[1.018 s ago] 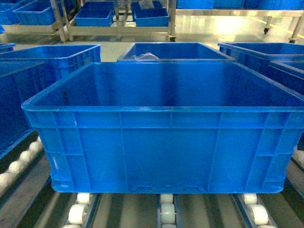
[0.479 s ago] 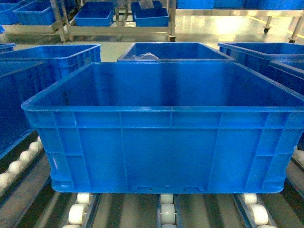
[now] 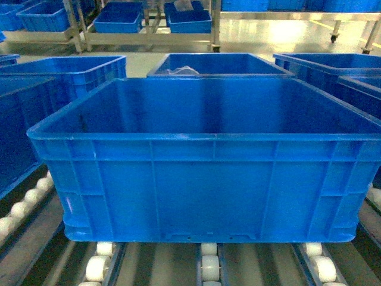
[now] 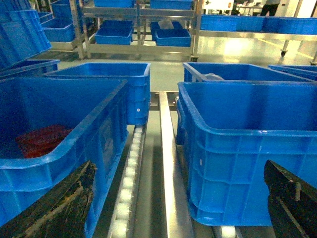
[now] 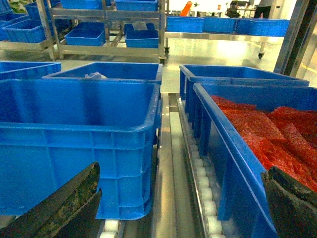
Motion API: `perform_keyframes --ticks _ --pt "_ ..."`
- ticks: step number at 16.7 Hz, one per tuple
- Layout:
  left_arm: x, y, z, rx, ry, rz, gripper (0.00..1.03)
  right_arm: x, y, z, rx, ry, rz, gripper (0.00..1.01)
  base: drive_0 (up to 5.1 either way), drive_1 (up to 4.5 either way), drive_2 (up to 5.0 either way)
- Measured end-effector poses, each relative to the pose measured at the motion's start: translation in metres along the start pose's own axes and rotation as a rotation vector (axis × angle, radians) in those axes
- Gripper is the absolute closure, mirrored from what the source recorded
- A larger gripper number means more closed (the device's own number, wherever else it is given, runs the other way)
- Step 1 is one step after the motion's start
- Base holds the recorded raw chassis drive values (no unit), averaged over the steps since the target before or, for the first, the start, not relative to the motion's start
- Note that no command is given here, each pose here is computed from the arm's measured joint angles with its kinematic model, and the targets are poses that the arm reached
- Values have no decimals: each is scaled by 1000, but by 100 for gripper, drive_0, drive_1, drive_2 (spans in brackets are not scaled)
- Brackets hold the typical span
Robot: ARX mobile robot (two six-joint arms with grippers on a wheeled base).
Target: Place box next to blue box on left shelf
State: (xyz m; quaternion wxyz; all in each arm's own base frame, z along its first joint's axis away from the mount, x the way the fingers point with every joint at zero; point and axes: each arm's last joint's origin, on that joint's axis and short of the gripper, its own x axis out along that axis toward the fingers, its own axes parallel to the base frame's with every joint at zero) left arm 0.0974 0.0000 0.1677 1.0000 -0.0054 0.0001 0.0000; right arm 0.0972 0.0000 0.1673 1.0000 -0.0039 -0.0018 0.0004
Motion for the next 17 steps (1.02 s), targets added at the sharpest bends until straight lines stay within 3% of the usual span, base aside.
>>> perform_keyframes --ticks 17 --pt "0 0 0 0 0 0 5 0 0 0 0 0 0 3 0 0 0"
